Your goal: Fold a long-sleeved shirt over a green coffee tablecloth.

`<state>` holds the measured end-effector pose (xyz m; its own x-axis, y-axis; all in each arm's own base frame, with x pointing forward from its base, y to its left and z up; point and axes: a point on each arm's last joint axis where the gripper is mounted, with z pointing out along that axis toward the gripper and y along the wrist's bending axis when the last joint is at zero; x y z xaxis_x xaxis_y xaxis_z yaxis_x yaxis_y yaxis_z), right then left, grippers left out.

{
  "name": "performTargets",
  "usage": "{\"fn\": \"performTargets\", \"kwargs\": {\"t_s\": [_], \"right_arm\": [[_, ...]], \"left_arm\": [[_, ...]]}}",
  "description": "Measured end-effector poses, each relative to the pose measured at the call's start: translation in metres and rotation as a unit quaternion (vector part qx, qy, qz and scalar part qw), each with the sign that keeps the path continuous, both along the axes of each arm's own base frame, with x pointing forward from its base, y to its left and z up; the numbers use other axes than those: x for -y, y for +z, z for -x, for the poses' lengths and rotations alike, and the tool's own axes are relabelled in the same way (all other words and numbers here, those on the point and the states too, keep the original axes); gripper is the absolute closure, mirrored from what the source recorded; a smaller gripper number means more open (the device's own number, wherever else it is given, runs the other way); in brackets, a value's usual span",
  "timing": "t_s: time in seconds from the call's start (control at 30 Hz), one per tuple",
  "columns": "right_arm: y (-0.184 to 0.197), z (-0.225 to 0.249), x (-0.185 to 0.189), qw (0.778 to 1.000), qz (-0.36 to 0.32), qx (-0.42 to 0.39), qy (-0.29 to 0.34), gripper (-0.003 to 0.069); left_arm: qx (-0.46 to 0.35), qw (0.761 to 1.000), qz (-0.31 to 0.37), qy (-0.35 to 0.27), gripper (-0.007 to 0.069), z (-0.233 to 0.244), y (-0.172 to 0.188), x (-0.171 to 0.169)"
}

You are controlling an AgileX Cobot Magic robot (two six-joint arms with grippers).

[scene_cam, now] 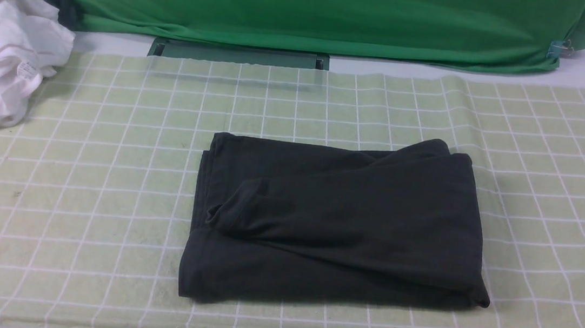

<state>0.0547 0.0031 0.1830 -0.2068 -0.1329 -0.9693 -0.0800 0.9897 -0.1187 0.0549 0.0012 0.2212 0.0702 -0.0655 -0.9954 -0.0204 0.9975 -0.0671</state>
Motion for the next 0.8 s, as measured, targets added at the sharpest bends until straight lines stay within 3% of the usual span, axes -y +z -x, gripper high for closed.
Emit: {"fn": "performTargets", "kwargs": {"t_s": [0.57, 0.8], "right_arm": [[0.000, 0.000, 0.000, 1.000, -0.002, 0.000, 0.000, 0.0418], [0.000, 0.000, 0.000, 1.000, -0.002, 0.000, 0.000, 0.0418]], "left_arm": [[-0.100, 0.995, -0.016, -0.002, 0.0611, -0.001, -0.029, 0.000], [-0.104, 0.994, -0.018, -0.002, 0.0611, -0.001, -0.030, 0.000]]}}
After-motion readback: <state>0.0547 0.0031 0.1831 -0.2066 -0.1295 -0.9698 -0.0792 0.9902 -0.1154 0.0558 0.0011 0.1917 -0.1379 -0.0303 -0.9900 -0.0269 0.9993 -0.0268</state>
